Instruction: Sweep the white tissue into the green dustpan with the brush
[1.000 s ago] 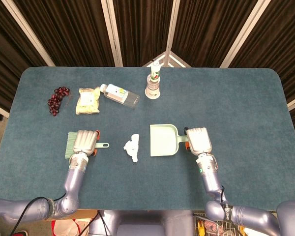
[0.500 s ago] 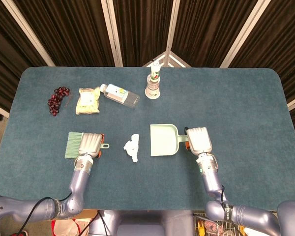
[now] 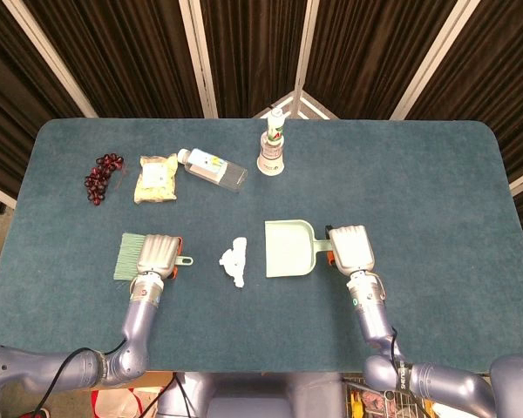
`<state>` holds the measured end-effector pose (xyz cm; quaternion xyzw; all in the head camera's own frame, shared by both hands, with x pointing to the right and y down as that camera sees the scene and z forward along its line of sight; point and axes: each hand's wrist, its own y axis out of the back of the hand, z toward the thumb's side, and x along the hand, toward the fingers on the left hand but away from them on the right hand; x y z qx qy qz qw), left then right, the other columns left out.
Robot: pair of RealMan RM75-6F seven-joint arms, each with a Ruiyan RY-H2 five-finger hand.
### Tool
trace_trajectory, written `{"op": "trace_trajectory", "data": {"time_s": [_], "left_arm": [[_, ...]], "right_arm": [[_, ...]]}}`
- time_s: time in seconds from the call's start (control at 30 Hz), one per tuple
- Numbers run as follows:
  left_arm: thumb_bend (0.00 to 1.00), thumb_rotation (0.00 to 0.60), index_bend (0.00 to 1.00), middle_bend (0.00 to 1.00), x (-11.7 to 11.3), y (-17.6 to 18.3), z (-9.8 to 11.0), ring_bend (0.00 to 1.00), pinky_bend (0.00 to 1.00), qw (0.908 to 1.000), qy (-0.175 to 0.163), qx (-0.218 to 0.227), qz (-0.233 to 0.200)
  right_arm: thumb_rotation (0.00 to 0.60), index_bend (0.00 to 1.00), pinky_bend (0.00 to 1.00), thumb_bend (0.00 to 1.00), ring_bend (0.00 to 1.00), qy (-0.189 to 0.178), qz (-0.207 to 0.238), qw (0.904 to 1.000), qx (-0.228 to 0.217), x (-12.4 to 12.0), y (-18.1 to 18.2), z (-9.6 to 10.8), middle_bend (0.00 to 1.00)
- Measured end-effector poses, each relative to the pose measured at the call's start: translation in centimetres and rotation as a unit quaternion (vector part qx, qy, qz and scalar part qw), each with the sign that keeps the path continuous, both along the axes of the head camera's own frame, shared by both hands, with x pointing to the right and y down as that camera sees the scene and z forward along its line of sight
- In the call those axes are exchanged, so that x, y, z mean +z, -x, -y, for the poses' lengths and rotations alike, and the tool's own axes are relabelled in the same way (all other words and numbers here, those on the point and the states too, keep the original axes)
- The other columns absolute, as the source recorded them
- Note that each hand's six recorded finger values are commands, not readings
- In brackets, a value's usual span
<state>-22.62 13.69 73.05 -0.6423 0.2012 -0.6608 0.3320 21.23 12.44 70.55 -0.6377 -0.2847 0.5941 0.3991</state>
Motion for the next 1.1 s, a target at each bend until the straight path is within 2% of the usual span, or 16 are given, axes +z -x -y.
{"op": "trace_trajectory", "data": {"time_s": [0.13,0.37,0.57,0.8,1.1], "left_arm": [[0.41,0.6,0.52,0.97,0.2,0.2,-0.2,0.92,0.91,1.0,0.003,0.0,0.003],[0.53,0.6,0.62,0.98,0.1,0.4,-0.1,0.94,0.92,1.0,0.002,-0.003,0.004],[0.54,0.6,0.64,0.99,-0.5,0.1,0.2,0.94,0.92,0.9999,-0.007,-0.007,-0.01],[0.54,0.6,0.67,1.0,-2.4,-0.9,0.9,0.95,0.93,0.998,-0.032,-0.017,-0.051],[0.55,0.6,0.7,1.0,-4.4,-1.3,1.1,0.96,0.94,0.9938,-0.044,-0.039,-0.094]], "right_arm": [[0.6,0.6,0.87,0.38,0.92,-0.001,-0.002,1.0,0.001,-0.1,-0.2,0.0,0.94],[0.6,0.6,0.87,0.38,0.92,0.0,-0.003,1.0,0.002,-0.1,-0.4,0.1,0.94],[0.6,0.6,0.87,0.38,0.92,0.0,-0.002,1.0,0.002,-0.3,-0.7,0.0,0.94],[0.6,0.6,0.87,0.38,0.92,-0.003,-0.001,1.0,0.0,-0.5,-0.5,0.1,0.94],[0.6,0.6,0.87,0.38,0.92,-0.007,-0.001,1.0,-0.003,-1.2,-0.1,0.3,0.94]]}}
